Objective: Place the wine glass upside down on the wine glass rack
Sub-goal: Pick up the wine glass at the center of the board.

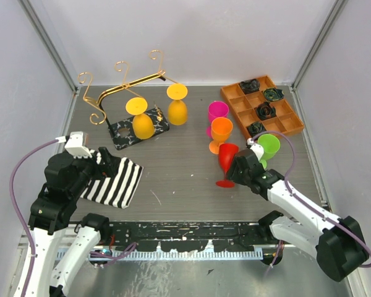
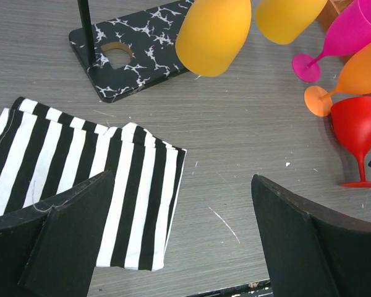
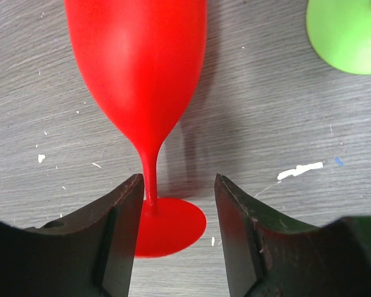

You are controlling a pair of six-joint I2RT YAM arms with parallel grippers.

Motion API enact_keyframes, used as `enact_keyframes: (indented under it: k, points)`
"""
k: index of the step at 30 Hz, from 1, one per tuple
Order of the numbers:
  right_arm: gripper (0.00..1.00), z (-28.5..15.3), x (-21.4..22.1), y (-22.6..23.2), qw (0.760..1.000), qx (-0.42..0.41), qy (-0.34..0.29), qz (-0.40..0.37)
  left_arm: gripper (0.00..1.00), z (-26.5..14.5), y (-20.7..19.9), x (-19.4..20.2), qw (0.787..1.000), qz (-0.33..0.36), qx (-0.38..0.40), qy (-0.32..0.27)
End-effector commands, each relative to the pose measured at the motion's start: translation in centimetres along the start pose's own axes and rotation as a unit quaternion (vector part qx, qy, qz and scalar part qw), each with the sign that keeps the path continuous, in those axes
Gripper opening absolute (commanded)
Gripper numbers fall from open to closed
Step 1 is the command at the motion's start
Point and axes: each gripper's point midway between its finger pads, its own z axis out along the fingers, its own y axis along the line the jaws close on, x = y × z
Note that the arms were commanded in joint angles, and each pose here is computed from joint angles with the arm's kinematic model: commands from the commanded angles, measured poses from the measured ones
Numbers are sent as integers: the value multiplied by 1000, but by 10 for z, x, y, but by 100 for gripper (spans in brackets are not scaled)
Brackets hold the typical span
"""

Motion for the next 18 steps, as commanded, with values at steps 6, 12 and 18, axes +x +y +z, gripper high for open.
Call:
enact_keyframes:
  k: [6, 12, 18]
  points:
    - [56, 18, -17, 25, 1000, -19, -14, -1, 99, 3, -1, 5, 1000, 2, 5, 7]
    - [56, 28, -5, 31, 999, -39, 7, -3, 99, 3, -1, 4, 1000, 3, 5, 7]
    - [56, 38, 5, 27, 999, -33, 22, -6, 99, 3, -1, 4, 1000, 3, 5, 6]
